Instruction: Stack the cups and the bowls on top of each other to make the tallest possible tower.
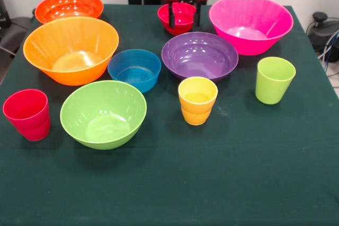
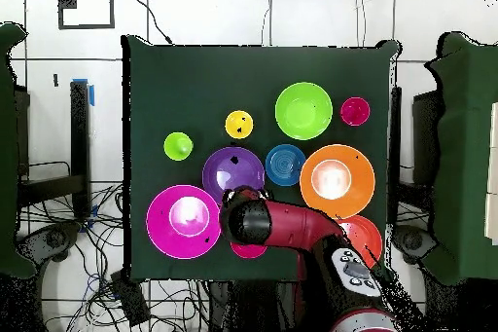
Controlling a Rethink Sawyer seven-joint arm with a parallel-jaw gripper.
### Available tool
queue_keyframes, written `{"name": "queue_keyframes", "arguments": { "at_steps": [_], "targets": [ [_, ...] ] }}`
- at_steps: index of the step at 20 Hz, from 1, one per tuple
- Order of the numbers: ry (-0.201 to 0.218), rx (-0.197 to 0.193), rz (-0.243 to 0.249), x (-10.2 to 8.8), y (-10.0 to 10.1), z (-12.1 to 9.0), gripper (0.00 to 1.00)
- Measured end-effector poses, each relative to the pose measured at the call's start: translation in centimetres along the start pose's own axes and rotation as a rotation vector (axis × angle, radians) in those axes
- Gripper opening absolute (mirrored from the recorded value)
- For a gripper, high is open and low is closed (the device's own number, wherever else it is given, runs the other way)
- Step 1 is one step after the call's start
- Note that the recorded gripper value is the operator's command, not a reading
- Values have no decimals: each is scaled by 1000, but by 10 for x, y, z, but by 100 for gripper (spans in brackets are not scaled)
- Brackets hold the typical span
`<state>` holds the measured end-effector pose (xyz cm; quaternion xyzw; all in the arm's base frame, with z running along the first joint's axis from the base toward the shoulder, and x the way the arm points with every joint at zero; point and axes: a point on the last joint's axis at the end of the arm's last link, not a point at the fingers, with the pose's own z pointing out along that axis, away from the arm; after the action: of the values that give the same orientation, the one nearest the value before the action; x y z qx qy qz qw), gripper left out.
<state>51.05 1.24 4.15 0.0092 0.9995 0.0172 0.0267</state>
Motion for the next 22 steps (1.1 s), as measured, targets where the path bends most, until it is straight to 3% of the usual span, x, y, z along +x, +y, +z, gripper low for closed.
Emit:
{"name": "queue_keyframes", "arguments": {
  "at_steps": [12,22],
  "targets": [
    [-9,4,3,-5,-34,13,100],
    [28,-6,-36,14,-38,30,100]
  ]
}}
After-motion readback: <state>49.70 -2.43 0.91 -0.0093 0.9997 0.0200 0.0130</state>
